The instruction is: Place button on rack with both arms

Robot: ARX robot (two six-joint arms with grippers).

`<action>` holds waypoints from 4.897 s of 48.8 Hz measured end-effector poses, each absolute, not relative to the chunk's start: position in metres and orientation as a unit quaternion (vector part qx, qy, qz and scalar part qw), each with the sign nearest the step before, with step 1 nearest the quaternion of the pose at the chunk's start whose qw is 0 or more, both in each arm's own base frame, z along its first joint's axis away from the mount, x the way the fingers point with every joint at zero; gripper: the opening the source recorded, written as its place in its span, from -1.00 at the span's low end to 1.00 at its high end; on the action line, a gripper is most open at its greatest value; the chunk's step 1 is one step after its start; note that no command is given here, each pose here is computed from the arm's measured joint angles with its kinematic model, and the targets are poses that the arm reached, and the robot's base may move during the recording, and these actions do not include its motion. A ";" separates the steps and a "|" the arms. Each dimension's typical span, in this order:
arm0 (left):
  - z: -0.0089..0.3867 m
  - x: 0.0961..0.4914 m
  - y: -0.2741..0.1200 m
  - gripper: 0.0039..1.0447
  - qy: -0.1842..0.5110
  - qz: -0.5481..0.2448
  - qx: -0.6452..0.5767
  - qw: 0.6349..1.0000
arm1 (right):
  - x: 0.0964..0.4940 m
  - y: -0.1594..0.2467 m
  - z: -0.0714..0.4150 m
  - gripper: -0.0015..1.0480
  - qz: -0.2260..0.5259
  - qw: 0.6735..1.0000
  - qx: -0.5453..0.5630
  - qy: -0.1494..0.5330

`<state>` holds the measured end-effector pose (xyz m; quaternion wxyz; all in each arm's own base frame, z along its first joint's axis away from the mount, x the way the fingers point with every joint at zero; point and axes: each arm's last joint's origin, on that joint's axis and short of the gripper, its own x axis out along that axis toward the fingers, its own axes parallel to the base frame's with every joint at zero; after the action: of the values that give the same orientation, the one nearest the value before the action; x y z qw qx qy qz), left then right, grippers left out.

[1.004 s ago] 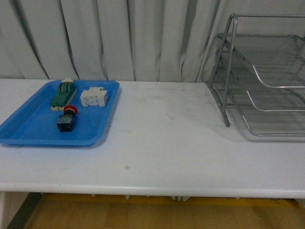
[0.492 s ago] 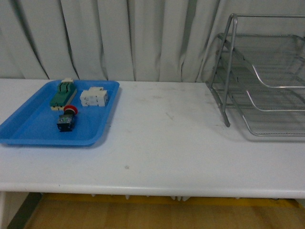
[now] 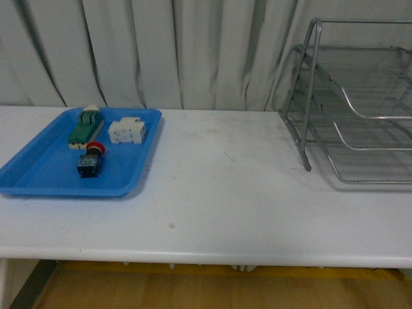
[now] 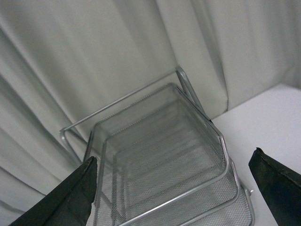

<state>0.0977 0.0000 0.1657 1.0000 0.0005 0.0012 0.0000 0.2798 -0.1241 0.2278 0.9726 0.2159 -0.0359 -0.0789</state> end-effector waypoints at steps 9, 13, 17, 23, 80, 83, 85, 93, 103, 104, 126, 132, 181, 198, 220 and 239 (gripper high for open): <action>0.166 0.098 0.000 0.88 0.001 0.000 0.000 1.000 | 0.310 -0.157 0.193 0.87 -0.047 0.937 0.346 -0.007; 0.166 0.098 0.000 0.88 0.001 0.000 0.000 1.000 | 0.314 -0.162 0.180 0.87 -0.039 0.919 0.393 0.002; 0.166 0.098 0.000 0.88 0.001 0.000 0.000 1.000 | 0.319 -0.169 0.161 0.87 -0.024 0.884 0.466 0.016; 0.166 0.098 0.000 0.88 0.001 0.000 0.000 1.000 | 0.323 -0.171 0.126 0.87 0.025 0.825 0.563 0.029; 0.166 0.098 0.000 0.88 0.001 0.000 0.000 1.000 | 0.354 -0.152 0.057 0.87 0.029 0.716 0.690 0.097; 0.166 0.098 0.000 0.88 0.001 0.000 0.000 1.000 | 0.355 -0.151 0.056 0.87 0.031 0.718 0.688 0.100; 0.166 0.098 0.000 0.88 0.001 0.000 0.000 1.000 | 0.355 -0.150 0.055 0.87 0.030 0.718 0.688 0.101; 0.166 0.098 0.000 0.88 0.001 0.000 0.000 1.000 | 0.361 -0.147 0.053 0.87 0.038 0.733 0.671 0.104; 0.166 0.098 0.000 0.88 0.001 0.000 0.000 1.000 | 0.372 -0.147 0.051 0.87 0.043 0.748 0.655 0.095; 0.166 0.098 0.000 0.88 0.001 0.000 0.000 1.000 | 0.373 -0.147 0.051 0.87 0.044 0.749 0.655 0.094; 0.166 0.098 0.000 0.88 0.001 0.000 0.000 1.000 | 0.383 -0.146 0.047 0.74 0.054 0.768 0.631 0.093; 0.166 0.098 0.000 0.88 0.001 0.000 0.000 1.000 | 0.390 -0.147 0.049 0.64 0.056 0.773 0.626 0.090; 0.166 0.098 0.000 0.88 0.001 0.000 0.000 1.000 | 0.385 -0.152 0.030 -0.91 0.038 0.759 0.644 0.091; 0.166 0.098 0.000 0.88 0.001 0.000 0.000 1.000 | 0.347 -0.161 0.025 -0.91 0.035 0.757 0.641 0.122; 0.166 0.098 0.000 0.88 0.001 0.000 0.000 1.000 | 0.305 -0.161 0.022 -0.91 0.035 0.756 0.635 0.154; 0.166 0.098 0.000 0.88 0.001 0.000 0.000 1.000 | 0.269 -0.163 0.022 -0.85 0.032 0.739 0.650 0.176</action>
<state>0.0977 0.0000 0.1657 1.0000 0.0005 0.0012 0.0000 0.2692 -0.1630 0.0218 0.7388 0.6498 0.1758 0.0323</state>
